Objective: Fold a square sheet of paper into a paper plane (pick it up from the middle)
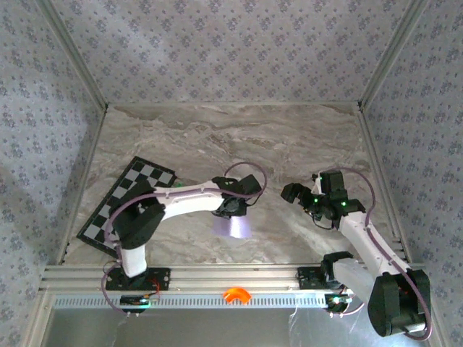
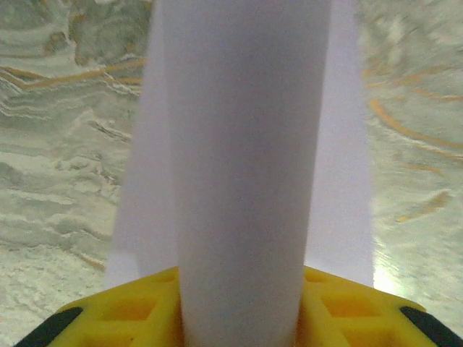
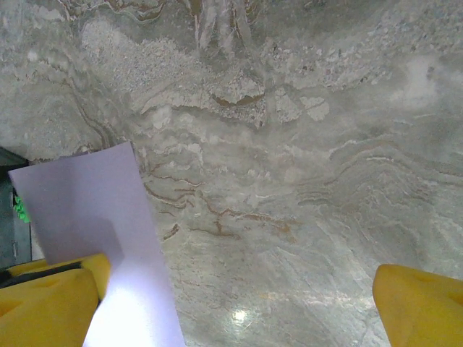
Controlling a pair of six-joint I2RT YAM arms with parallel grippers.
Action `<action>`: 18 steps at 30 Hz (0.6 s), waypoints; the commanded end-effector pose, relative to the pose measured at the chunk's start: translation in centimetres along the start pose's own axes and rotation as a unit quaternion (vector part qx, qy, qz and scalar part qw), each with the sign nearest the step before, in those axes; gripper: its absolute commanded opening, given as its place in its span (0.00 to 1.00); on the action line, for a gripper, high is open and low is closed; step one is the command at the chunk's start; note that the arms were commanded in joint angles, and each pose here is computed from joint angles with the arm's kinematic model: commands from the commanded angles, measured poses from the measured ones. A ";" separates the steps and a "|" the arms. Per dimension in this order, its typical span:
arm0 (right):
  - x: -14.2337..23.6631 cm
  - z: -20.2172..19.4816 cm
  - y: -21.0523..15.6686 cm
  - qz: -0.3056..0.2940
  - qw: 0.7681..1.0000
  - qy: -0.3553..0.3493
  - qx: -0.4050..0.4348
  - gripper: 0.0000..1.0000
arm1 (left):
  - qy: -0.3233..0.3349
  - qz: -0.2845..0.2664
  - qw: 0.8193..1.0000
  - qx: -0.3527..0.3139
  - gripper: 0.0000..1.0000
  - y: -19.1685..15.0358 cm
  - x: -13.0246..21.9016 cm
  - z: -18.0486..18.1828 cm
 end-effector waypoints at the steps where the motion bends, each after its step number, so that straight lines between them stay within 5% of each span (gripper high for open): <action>1: 0.8 0.4 0.6 -0.008 1.000 -0.005 -0.007 1.00 | -0.081 -0.028 0.996 0.024 0.37 1.6 2.3 -1.4; 5: 1.0 0.7 0.9 -0.015 1.000 0.003 -0.015 1.00 | -0.203 -0.025 0.976 0.070 0.37 2.5 3.6 -2.5; 10: 1.2 1.3 1.4 -0.033 0.999 0.025 -0.027 1.00 | -0.366 0.001 0.924 0.109 0.37 3.4 5.2 -4.1; 18: 0.8 2.0 1.2 -0.030 0.997 0.060 -0.036 1.00 | -0.434 0.050 0.892 0.119 0.37 2.5 4.6 -6.0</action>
Point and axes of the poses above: each hand's point on the last joint's axis, 136 mm out from that joint toward the fingers, its own x axis back along the fingers, its own z axis along the line the jaws close on, y = z × x, the point moved 1 cm from there along x, back along the fingers, and after that the axes turned 2 degrees about x, right-handed, at the moved point
